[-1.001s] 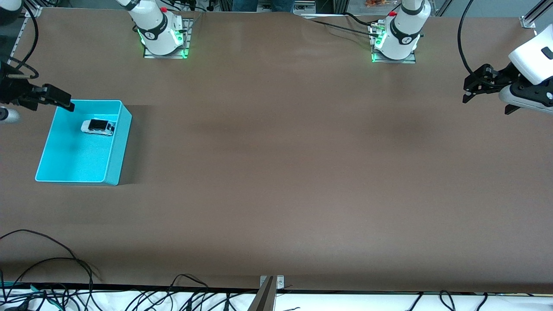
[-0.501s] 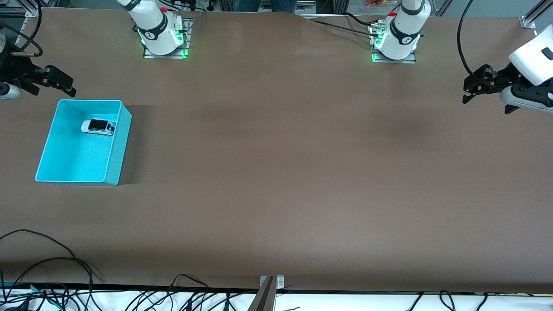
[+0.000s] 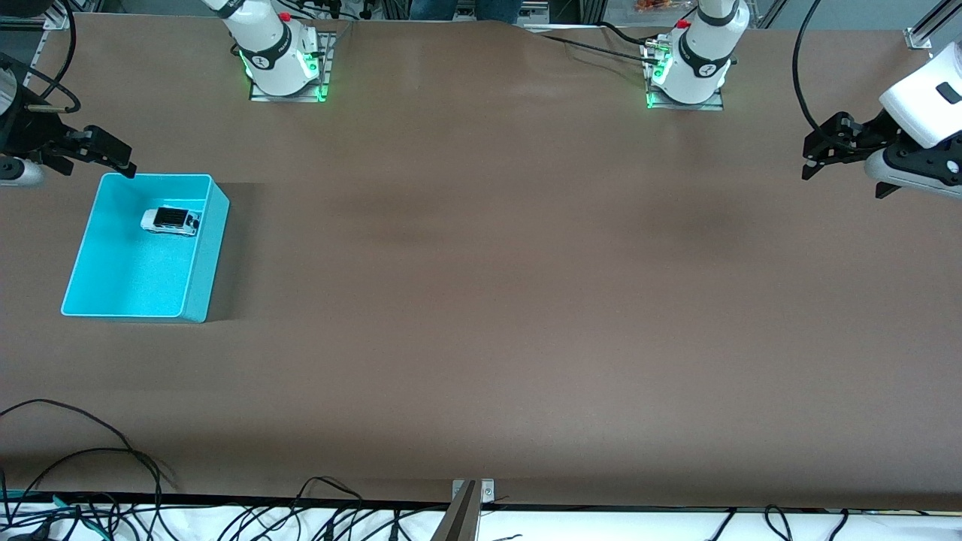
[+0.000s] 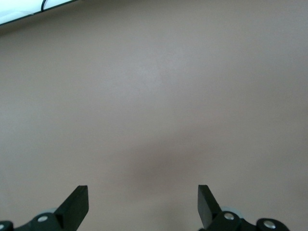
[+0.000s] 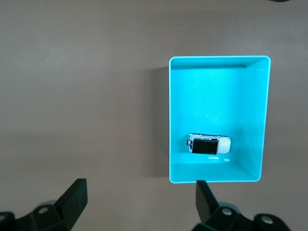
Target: Wind and store white jeep toy
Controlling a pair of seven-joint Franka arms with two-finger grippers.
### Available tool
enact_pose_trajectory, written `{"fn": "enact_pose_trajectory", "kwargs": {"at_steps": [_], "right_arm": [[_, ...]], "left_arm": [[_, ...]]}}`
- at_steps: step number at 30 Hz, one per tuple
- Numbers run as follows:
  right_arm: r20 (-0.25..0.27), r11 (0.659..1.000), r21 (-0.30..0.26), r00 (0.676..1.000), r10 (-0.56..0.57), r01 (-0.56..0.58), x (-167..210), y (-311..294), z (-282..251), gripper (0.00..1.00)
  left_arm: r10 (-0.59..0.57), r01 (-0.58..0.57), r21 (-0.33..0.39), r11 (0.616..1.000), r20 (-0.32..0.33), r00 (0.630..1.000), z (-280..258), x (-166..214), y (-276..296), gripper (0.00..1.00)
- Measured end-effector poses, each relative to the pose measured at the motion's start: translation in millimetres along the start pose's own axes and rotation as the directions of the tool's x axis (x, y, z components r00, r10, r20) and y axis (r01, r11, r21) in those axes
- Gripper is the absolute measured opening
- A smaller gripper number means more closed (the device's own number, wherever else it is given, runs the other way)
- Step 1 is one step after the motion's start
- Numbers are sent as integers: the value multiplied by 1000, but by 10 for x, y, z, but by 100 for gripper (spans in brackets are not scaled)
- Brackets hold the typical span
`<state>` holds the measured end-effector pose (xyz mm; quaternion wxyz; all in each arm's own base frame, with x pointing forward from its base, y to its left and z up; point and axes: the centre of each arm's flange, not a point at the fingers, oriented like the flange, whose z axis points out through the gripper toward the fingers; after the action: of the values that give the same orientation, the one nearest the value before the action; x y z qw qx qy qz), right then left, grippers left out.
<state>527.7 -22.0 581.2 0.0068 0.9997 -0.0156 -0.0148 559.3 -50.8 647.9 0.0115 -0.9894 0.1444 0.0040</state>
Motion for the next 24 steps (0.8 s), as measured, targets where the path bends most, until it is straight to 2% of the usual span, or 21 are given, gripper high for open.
{"fn": "enact_pose_trajectory", "kwargs": {"at_steps": [24], "right_arm": [[4, 1000, 0, 1000, 1, -1, 21, 9, 23, 100]], "left_arm": [[13, -13, -1, 1000, 0, 1000, -2, 21, 112, 100]]}}
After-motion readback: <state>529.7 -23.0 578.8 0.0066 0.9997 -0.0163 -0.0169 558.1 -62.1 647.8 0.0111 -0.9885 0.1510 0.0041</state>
